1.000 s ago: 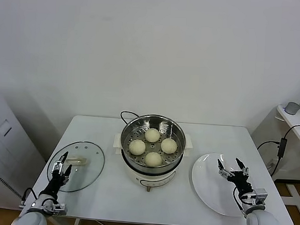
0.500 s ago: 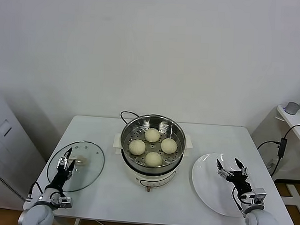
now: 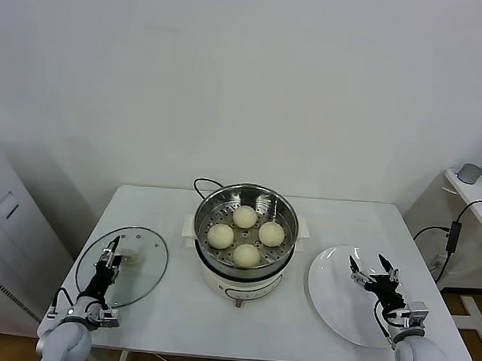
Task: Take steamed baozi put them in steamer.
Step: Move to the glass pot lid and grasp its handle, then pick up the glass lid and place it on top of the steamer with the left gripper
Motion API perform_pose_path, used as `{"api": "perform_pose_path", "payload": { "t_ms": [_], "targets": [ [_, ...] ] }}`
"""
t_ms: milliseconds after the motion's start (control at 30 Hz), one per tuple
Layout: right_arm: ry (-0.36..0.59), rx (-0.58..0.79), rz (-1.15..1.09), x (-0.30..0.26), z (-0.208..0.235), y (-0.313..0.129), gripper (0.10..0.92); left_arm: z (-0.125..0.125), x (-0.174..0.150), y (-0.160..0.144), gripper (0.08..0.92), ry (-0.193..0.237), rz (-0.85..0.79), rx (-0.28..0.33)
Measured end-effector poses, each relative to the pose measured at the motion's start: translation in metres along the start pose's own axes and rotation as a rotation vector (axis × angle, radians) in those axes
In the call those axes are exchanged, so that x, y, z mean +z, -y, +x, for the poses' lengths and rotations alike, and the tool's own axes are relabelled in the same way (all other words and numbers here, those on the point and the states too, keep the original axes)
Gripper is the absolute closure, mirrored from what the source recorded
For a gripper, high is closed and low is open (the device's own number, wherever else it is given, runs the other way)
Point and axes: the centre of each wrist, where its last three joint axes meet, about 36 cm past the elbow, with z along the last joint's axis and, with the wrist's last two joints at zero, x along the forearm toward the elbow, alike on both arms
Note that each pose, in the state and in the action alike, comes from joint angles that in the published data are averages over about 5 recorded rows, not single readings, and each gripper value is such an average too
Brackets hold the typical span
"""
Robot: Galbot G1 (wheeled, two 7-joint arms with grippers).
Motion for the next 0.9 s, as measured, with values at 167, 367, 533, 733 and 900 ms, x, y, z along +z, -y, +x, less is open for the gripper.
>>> {"api": "perform_pose_path", "payload": {
  "t_ms": [167,367,533,733,900],
  "targets": [
    [0.002,0.003,0.0,-0.001,-0.001,0.001,0.2,-0.001,-0.001,0.001,0.59,0.009,0.002,-0.009],
    [0.003,0.006,0.0,-0.003,-0.001,0.002,0.2,-0.004,0.001,-0.002,0.755,0.024,0.004,-0.042],
    [0.006,0.007,0.0,-0.004,-0.001,0.002,0.2,-0.004,0.005,-0.01,0.881,0.029,0.004,-0.074],
    [0.008,0.004,-0.002,-0.01,0.0,0.005,0.2,-0.005,0.012,-0.036,0.89,0.032,0.005,-0.12],
    [0.022,-0.001,-0.001,-0.017,0.0,0.008,0.2,-0.012,0.019,-0.073,0.89,0.02,0.017,-0.159]
  ]
}}
